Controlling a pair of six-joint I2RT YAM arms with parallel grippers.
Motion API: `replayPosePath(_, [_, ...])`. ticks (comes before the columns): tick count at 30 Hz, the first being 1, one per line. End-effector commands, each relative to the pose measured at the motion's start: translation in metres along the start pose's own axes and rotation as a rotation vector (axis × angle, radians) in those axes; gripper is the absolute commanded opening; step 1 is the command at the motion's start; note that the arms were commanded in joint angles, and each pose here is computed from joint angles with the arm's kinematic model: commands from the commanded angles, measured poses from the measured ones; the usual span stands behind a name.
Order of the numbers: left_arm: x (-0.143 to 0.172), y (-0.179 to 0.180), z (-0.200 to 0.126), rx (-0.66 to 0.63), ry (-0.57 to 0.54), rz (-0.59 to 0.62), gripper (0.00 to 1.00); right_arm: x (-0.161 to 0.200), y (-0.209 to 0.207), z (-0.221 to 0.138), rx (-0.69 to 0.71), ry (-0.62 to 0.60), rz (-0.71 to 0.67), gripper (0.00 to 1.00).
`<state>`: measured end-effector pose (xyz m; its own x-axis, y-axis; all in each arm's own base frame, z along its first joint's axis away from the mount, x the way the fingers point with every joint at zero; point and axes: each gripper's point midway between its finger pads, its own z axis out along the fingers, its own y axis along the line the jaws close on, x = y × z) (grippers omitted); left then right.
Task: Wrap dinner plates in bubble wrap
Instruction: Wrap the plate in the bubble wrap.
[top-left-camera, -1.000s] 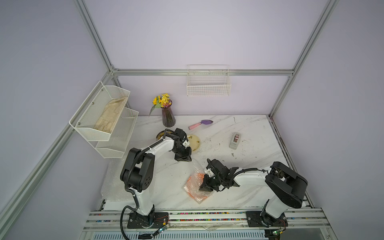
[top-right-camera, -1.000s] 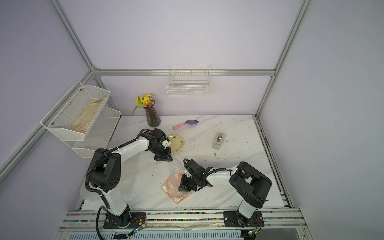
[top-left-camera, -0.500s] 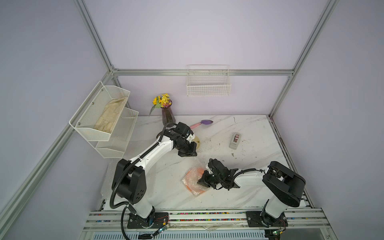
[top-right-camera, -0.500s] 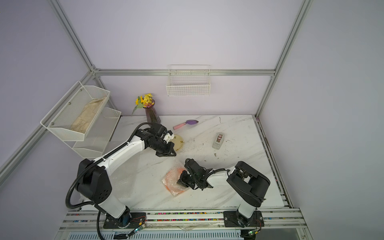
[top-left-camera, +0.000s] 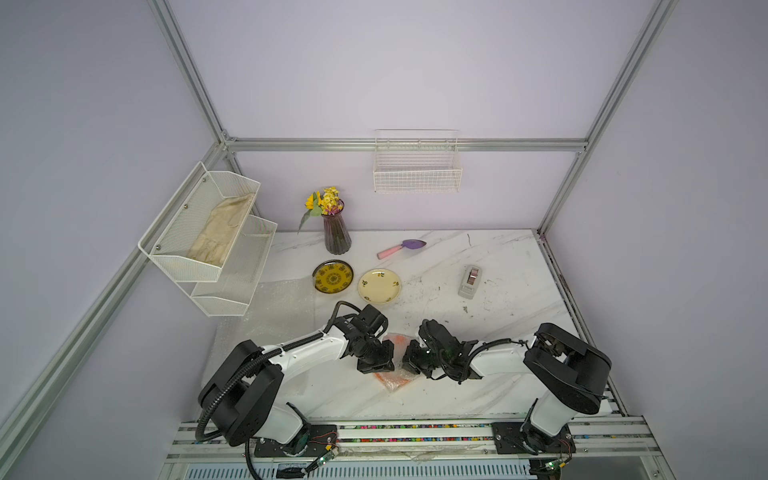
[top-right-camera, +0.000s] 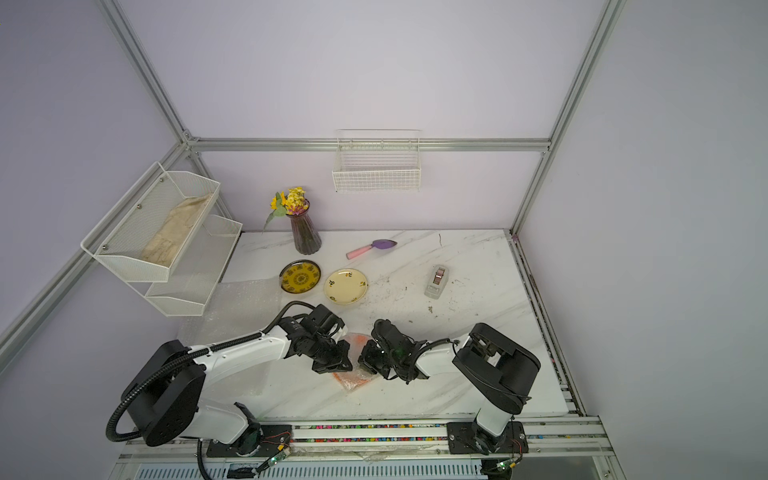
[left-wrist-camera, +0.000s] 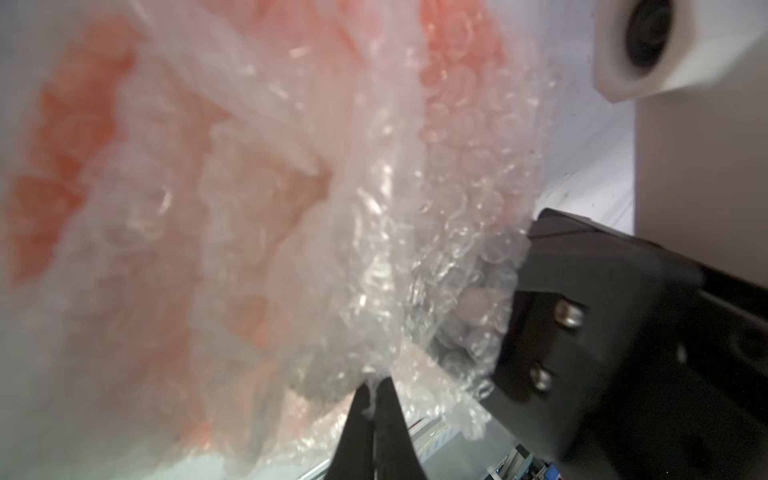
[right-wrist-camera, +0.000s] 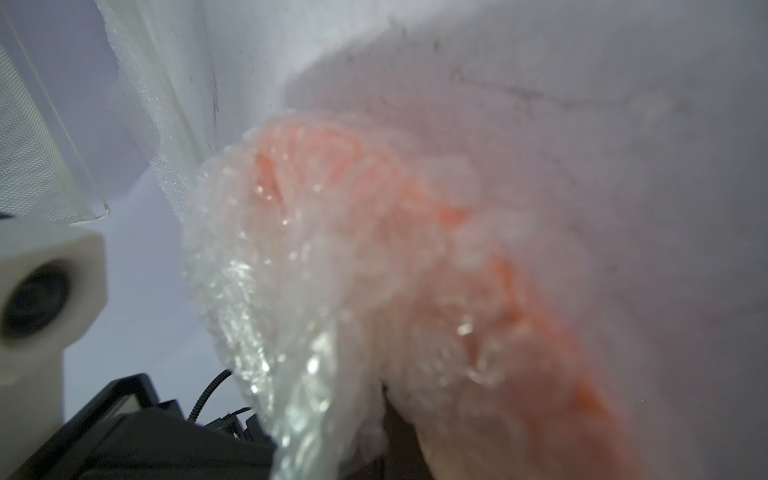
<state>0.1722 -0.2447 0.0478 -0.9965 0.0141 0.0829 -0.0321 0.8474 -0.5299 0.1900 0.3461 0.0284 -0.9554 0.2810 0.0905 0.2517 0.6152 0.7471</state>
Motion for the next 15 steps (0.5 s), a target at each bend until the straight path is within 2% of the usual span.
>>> replayPosePath(1, [0.029, 0.028, 0.019, -0.067, 0.129, -0.070, 0.00, -0.016, -0.075, -0.012, 0.276, -0.113, 0.088, 0.00])
replayPosePath(5, [0.035, 0.061, 0.026, -0.202, 0.171, -0.096, 0.00, -0.010, -0.058, -0.038, 0.319, -0.098, 0.030, 0.00])
replayPosePath(10, [0.035, 0.071, 0.032, -0.235, 0.196, -0.110, 0.00, 0.006, -0.039, -0.067, 0.325, -0.034, -0.010, 0.05])
replayPosePath(13, [0.032, 0.067, 0.033, -0.229, 0.193, -0.105, 0.00, 0.016, -0.024, -0.075, 0.277, 0.011, -0.047, 0.03])
replayPosePath(15, [0.031, 0.064, 0.032, -0.222, 0.191, -0.104, 0.00, 0.025, -0.007, -0.070, 0.187, 0.066, -0.046, 0.02])
